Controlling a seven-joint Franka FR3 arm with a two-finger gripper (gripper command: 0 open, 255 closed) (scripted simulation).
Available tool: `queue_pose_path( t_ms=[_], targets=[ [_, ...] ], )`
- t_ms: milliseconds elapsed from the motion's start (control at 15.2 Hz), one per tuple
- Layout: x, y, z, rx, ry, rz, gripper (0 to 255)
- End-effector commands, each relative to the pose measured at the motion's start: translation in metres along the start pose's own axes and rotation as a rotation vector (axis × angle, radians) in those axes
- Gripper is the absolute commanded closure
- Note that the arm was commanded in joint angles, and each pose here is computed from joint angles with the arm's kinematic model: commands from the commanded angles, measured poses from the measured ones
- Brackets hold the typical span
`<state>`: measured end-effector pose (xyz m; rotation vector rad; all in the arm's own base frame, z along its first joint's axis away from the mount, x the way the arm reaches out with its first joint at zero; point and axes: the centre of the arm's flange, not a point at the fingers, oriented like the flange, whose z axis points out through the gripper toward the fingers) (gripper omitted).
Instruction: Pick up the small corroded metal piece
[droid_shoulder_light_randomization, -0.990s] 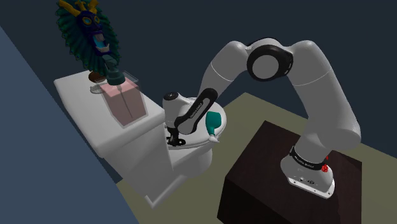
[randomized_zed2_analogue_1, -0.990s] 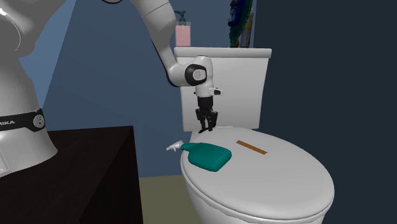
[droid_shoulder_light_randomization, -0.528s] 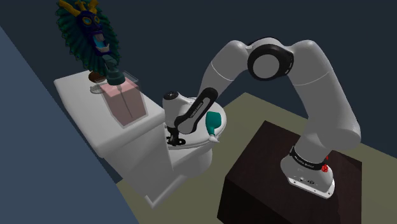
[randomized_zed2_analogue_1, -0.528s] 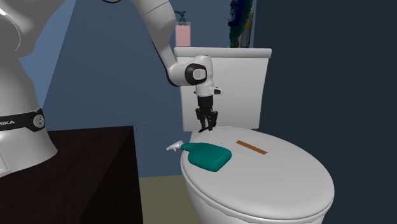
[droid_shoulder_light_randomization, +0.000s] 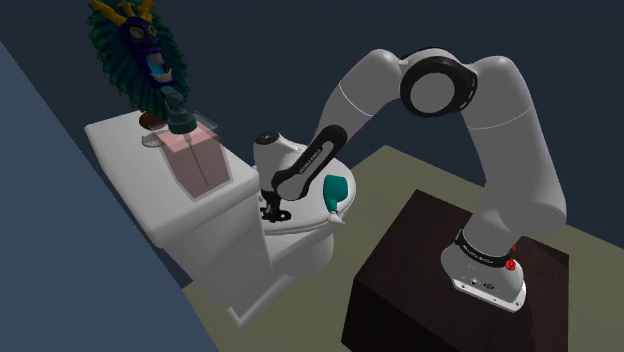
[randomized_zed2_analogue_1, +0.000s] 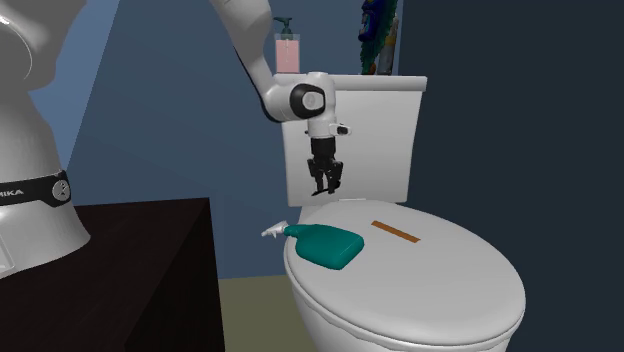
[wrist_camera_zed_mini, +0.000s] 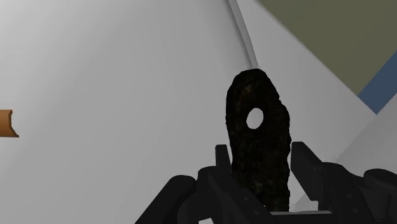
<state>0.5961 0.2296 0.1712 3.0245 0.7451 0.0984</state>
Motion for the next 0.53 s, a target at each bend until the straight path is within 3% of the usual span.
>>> queue_pose_path(
  t_ms=[0, 462],
  targets=[
    [0.001, 0.0, -0.01, 0.0, 0.0, 0.0, 255],
    [0.002, 0.001, -0.037, 0.0, 0.0, 0.0, 255]
  ],
)
